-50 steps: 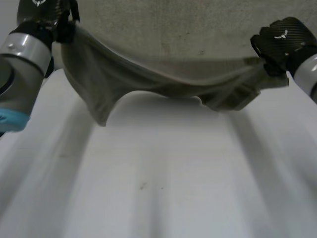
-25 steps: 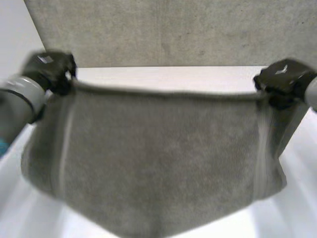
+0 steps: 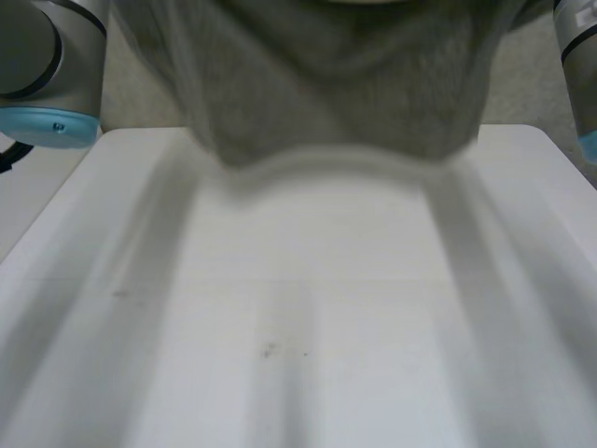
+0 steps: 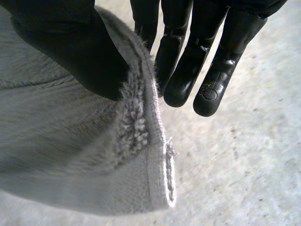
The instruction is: Fold the towel.
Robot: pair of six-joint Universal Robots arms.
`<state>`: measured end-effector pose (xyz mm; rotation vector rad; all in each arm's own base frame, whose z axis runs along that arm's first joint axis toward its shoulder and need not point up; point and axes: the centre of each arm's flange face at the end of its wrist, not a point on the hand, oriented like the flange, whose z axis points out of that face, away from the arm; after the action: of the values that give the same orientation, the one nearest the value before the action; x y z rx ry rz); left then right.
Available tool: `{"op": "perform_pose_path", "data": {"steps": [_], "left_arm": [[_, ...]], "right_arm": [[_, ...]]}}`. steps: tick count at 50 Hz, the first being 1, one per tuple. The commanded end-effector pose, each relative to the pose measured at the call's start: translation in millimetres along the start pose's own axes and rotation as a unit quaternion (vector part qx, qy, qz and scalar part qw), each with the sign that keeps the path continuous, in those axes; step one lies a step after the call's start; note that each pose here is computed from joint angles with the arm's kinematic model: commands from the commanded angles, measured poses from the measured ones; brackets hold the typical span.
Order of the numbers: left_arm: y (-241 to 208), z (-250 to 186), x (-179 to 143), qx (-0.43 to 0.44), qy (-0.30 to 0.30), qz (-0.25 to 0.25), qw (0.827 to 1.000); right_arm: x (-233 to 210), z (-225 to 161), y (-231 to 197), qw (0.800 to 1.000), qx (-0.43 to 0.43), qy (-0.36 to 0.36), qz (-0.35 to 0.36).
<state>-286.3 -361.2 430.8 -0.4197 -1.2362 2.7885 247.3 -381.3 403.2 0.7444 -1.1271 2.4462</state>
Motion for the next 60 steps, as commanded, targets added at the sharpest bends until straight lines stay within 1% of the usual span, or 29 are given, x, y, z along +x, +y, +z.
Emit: {"op": "perform_pose_path", "data": {"steps": [1, 5, 8, 10, 11, 13, 16, 20, 21, 22, 24, 25, 26, 27, 29, 30, 32, 33, 34, 35, 37, 38, 40, 42, 46, 48, 54, 56, 60], "left_arm": [[31.8, -24.0, -0.7, -0.04, -0.004, -0.014, 0.999], [95.6, -63.6, 5.5, -0.16, 0.023, -0.004, 0.987], [117.2, -79.5, 7.9, -0.199, 0.035, -0.002, 0.979], [154.0, -115.7, 18.5, -0.275, 0.062, -0.004, 0.959], [154.2, -115.9, 18.5, -0.275, 0.062, -0.004, 0.959], [178.1, -148.3, 25.4, -0.335, 0.081, -0.005, 0.939], [184.8, -161.9, 27.6, -0.358, 0.088, -0.003, 0.93], [194.1, -199.8, 26.5, -0.424, 0.102, -0.001, 0.9], [194.3, -213.4, 26.6, -0.448, 0.11, -0.001, 0.887], [194.3, -213.5, 26.6, -0.448, 0.11, -0.001, 0.887], [188.0, -223.1, 24.8, -0.466, 0.117, 0.004, 0.877], [176.7, -228.9, 20.4, -0.477, 0.123, 0.013, 0.87], [165.5, -236.0, 16.2, -0.491, 0.133, 0.026, 0.861], [165.4, -236.1, 16.2, -0.491, 0.133, 0.026, 0.86], [147.9, -250.9, 3.6, -0.522, 0.149, 0.055, 0.838], [147.8, -251.0, 3.5, -0.523, 0.149, 0.055, 0.838], [136.0, -258.0, -1.2, -0.535, 0.158, 0.066, 0.827], [123.8, -264.7, -5.8, -0.547, 0.165, 0.074, 0.817], [112.6, -272.7, -9.0, -0.561, 0.175, 0.08, 0.805], [112.5, -272.7, -9.0, -0.561, 0.175, 0.08, 0.805], [92.4, -286.1, -13.8, -0.59, 0.192, 0.084, 0.78], [92.3, -286.2, -13.8, -0.59, 0.192, 0.084, 0.78], [73.9, -293.8, -16.4, -0.613, 0.21, 0.082, 0.757], [67.5, -296.2, -15.9, -0.619, 0.221, 0.081, 0.749], [65.8, -287.7, -15.1, -0.601, 0.23, 0.08, 0.761], [71.1, -267.0, -14.8, -0.562, 0.222, 0.085, 0.792], [102.3, -238.3, -8.6, -0.516, 0.207, 0.096, 0.826], [124.8, -213.9, -4.1, -0.484, 0.193, 0.104, 0.847], [151.0, -197.2, 3.9, -0.464, 0.189, 0.106, 0.859]], "right_arm": [[-31.2, -36.0, 20.7, 0.993, -0.06, -0.098, 0.025], [-66.3, -69.8, 47.2, 0.97, -0.126, -0.204, 0.049], [-73.5, -79.0, 57.5, 0.962, -0.143, -0.227, 0.055], [-87.8, -97.5, 77.8, 0.946, -0.175, -0.264, 0.066], [-87.9, -97.6, 77.9, 0.946, -0.175, -0.264, 0.066], [-104.8, -116.4, 94.0, 0.931, -0.202, -0.295, 0.067], [-113.5, -128.8, 101.9, 0.921, -0.22, -0.313, 0.065], [-125.3, -160.8, 114.3, 0.888, -0.267, -0.371, 0.041], [-122.0, -169.0, 116.9, 0.876, -0.285, -0.387, 0.031], [-122.0, -169.1, 116.9, 0.876, -0.285, -0.388, 0.031], [-107.7, -184.1, 117.6, 0.847, -0.325, -0.42, 0.018], [-107.6, -184.2, 117.6, 0.847, -0.325, -0.42, 0.018], [-97.7, -190.8, 110.9, 0.831, -0.342, -0.438, 0.018], [-97.6, -190.8, 110.9, 0.831, -0.342, -0.438, 0.018], [-78.4, -209.5, 95.6, 0.789, -0.384, -0.478, 0.03], [-78.3, -209.6, 95.5, 0.789, -0.384, -0.478, 0.03], [-62.4, -229.2, 89.7, 0.747, -0.419, -0.514, 0.033], [-62.3, -229.3, 89.7, 0.747, -0.419, -0.514, 0.033], [-56.6, -238.0, 86.5, 0.73, -0.424, -0.535, 0.028], [-56.6, -238.0, 86.5, 0.73, -0.424, -0.535, 0.028], [-43.4, -249.8, 73.7, 0.71, -0.422, -0.564, 0.01], [-43.4, -249.8, 73.6, 0.71, -0.422, -0.564, 0.01], [-32.2, -250.8, 60.9, 0.713, -0.411, -0.568, 0.021], [-28.6, -248.6, 56.5, 0.717, -0.402, -0.568, 0.032], [-27.4, -243.2, 56.6, 0.729, -0.384, -0.566, 0.035], [-27.0, -234.0, 61.7, 0.74, -0.373, -0.559, 0.017], [-41.5, -213.2, 88.6, 0.762, -0.373, -0.53, -0.004], [-57.6, -198.9, 102.4, 0.78, -0.375, -0.502, -0.015], [-77.4, -187.7, 115.0, 0.794, -0.374, -0.478, -0.036]]}}
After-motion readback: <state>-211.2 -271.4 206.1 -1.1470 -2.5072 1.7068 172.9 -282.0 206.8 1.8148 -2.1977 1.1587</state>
